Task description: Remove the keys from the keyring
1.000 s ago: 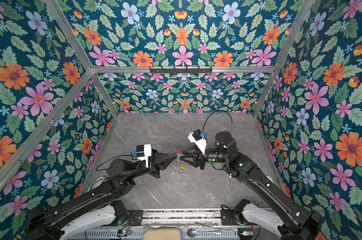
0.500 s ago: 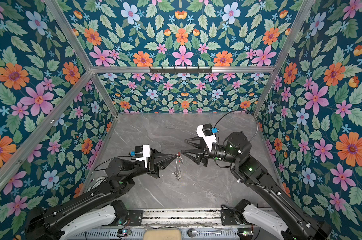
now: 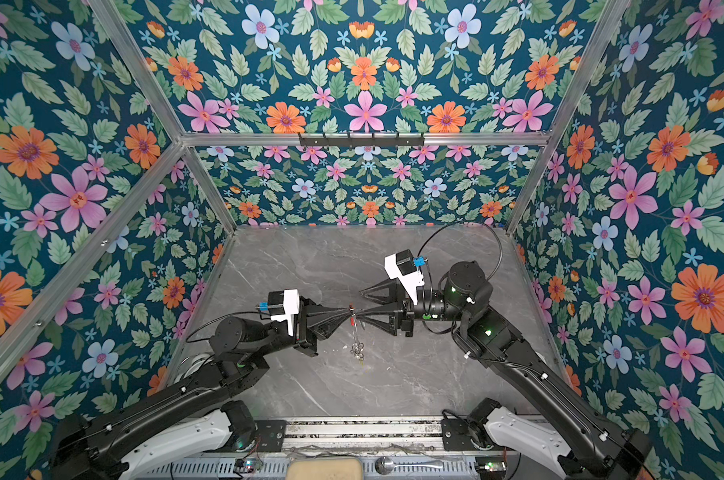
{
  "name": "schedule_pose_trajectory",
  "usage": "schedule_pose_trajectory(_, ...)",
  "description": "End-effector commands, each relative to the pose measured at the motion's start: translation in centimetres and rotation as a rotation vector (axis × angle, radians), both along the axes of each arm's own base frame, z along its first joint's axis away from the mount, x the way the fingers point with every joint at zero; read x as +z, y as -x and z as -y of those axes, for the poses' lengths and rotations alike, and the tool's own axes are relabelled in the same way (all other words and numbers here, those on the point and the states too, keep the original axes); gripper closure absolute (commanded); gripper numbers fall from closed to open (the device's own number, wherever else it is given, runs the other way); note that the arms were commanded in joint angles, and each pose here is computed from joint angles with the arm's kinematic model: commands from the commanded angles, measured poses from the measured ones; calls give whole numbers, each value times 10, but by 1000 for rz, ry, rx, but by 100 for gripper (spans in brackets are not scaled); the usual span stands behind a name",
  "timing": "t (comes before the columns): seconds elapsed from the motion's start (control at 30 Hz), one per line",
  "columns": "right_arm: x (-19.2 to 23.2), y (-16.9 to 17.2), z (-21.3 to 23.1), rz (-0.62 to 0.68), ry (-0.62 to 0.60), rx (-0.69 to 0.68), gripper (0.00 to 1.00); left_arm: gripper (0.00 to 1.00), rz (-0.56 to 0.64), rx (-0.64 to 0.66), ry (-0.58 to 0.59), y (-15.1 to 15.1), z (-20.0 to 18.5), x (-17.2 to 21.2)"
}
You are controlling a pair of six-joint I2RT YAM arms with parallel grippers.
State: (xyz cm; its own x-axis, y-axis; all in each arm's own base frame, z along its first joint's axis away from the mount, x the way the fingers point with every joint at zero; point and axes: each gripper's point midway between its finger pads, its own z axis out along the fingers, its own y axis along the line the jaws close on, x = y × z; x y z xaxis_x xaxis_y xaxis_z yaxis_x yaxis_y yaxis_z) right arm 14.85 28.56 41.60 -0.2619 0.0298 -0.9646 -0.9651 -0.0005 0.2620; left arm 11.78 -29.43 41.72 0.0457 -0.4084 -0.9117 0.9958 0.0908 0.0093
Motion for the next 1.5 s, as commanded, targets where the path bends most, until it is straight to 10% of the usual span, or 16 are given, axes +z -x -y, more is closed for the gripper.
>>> schedule_pose_trajectory(0.0,4,7,-1,1,-16,51,49,100,20,-11,35,4,-4,10)
schedule_pose_trajectory(0.6,-8,6,-5,-45,5,78,99,100,0,-5,52,-1,-6,9)
schedule_pose_trajectory(0.77,-10,6,-4,-54,22,61,100,98,-29,7,52,-6,-6,9)
schedule_pose_trajectory(0.97,-23,2,6,-80,129,-33,100,62,-125,56,-42,-23,-5,-2)
schedule_pose_trajectory(1.47,-64,-26,13,-83,394,-163,100,58,-362,-199,-297,-52,9,-28)
